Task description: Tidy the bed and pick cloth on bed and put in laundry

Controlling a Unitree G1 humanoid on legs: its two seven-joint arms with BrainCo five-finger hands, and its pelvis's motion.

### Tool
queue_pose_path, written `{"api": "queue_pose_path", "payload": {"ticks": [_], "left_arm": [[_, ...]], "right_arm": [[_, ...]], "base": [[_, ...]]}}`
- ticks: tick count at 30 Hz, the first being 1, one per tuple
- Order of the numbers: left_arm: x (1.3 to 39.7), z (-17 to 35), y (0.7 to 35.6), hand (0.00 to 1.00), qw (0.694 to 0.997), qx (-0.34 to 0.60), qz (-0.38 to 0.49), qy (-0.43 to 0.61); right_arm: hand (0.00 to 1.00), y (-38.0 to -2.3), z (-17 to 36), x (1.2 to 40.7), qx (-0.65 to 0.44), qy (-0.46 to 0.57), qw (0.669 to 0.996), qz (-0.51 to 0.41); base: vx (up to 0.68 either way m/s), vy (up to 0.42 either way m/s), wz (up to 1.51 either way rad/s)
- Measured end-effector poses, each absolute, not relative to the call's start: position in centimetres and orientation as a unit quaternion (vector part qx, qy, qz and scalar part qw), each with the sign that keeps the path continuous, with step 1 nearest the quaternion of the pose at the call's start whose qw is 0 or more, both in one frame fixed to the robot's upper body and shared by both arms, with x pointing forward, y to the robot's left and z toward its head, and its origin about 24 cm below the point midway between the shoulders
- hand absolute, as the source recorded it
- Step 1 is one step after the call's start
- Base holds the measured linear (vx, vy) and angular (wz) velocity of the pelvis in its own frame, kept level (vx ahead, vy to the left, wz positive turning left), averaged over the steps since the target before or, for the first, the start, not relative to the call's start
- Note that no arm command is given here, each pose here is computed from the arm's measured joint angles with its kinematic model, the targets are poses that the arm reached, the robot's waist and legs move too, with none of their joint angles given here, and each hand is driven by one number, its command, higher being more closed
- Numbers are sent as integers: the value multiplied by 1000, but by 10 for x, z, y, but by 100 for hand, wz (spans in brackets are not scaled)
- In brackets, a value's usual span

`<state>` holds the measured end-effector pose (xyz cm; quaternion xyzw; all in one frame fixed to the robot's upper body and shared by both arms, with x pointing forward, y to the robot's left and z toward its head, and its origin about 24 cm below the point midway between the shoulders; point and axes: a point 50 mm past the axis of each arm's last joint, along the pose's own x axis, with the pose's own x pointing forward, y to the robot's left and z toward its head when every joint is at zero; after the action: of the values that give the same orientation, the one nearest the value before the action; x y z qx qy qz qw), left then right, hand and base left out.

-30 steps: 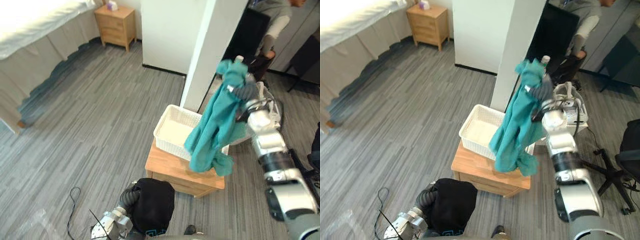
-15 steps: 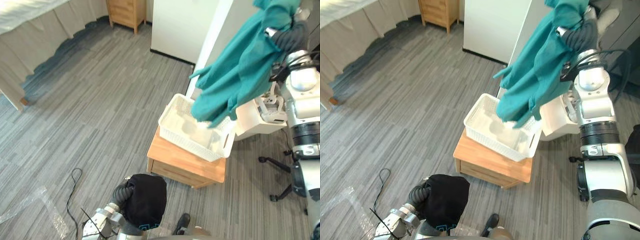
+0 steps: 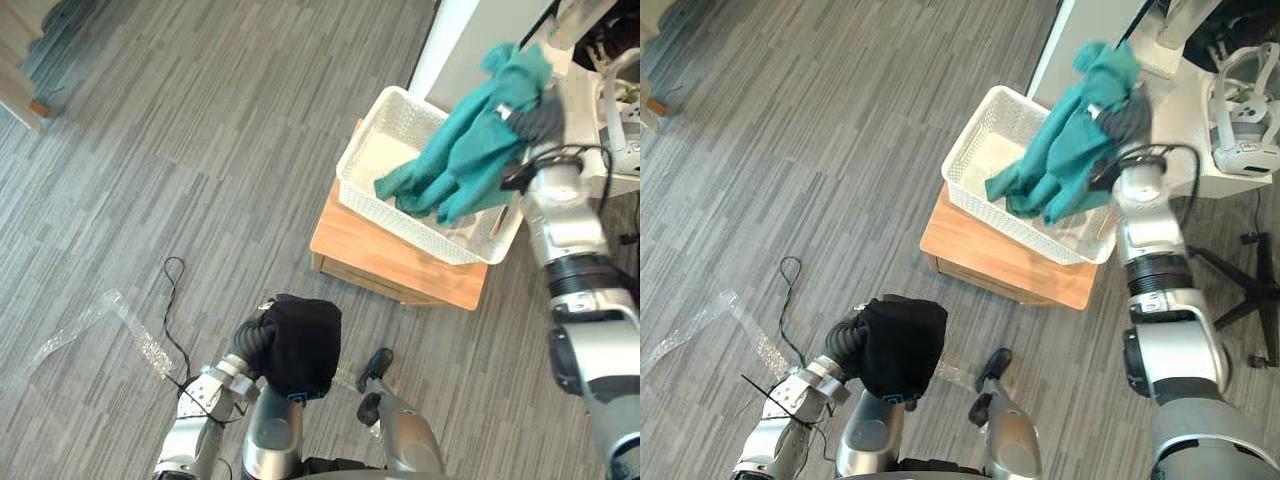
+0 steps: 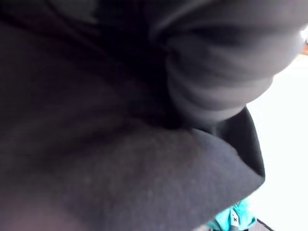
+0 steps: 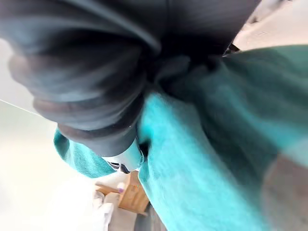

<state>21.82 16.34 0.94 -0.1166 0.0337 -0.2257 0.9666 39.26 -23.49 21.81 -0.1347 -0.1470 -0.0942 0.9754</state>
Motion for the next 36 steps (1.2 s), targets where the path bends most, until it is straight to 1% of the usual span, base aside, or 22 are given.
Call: {"api": "queue_pose_path", "payload": {"ticks": [3, 6, 8, 10, 12, 14, 15, 16, 17, 18, 19, 21, 22, 24, 27, 29, 30, 31, 34, 35, 36], "left_arm": [[222, 10, 157, 100, 965, -116, -234, 33], [222, 11, 152, 100, 963, -119, -241, 27], [222, 12, 152, 100, 962, -122, -242, 24], [222, 12, 152, 100, 962, -124, -241, 21], [219, 16, 151, 100, 962, -123, -244, 12], [214, 21, 152, 100, 962, -118, -246, 0], [210, 27, 153, 100, 962, -115, -247, -12], [208, 29, 153, 100, 963, -115, -245, -20], [205, 34, 156, 100, 964, -109, -241, -31], [203, 36, 157, 100, 965, -107, -237, -34], [202, 36, 157, 100, 966, -107, -233, -34], [200, 35, 157, 100, 970, -109, -216, -31], [200, 36, 155, 100, 970, -112, -212, -32], [201, 48, 152, 100, 973, -114, -191, -67], [203, 68, 157, 100, 974, -109, -150, -127], [210, 87, 172, 100, 974, -94, -74, -190], [214, 92, 176, 100, 973, -93, -56, -204], [224, 109, 193, 100, 968, -76, 7, -241], [247, 131, 221, 100, 956, -39, 84, -277], [257, 139, 234, 100, 953, -16, 107, -283], [269, 149, 253, 100, 951, 20, 136, -278]], "right_arm": [[0, -225, 196, 398, -155, -99, 980, -82], [0, -218, 176, 401, -212, -58, 973, -72], [0, -216, 173, 401, -279, -52, 956, -78], [0, -220, 175, 400, -364, -55, 925, -98], [0, -228, 168, 392, -423, -57, 897, -117], [0, -233, 146, 379, -454, -45, 882, -117], [0, -233, 127, 366, -471, -35, 874, -117], [0, -232, 117, 360, -477, -29, 870, -119], [0, -230, 94, 346, -484, -11, 867, -121], [0, -228, 71, 331, -487, 14, 865, -125], [0, -228, 60, 322, -488, 27, 863, -130], [0, -239, 23, 281, -480, 88, 856, -170], [0, -243, 17, 271, -477, 103, 854, -180], [0, -264, 6, 237, -462, 131, 844, -237], [0, -279, 2, 210, -441, 151, 841, -276], [0, -288, -13, 182, -405, 189, 846, -291], [0, -289, -18, 175, -394, 201, 849, -290], [0, -286, -33, 154, -364, 238, 857, -277], [0, -283, -58, 121, -317, 303, 860, -260], [0, -282, -68, 108, -303, 332, 857, -253], [0, -280, -80, 93, -276, 365, 854, -247]], "base": [[0, 0, 0], [0, 0, 0], [17, -8, -1], [43, -19, -1], [56, -20, -1], [82, -17, -5], [62, -9, -14], [54, -13, -30], [45, -19, -38], [62, -22, -38], [77, -23, -32], [99, -21, -25], [88, -13, -18], [110, -5, -21], [73, 5, -32], [49, -4, -31], [20, -10, -45], [-15, -4, -45], [-49, -17, -43], [-79, -18, -55], [-86, -17, -51]]}}
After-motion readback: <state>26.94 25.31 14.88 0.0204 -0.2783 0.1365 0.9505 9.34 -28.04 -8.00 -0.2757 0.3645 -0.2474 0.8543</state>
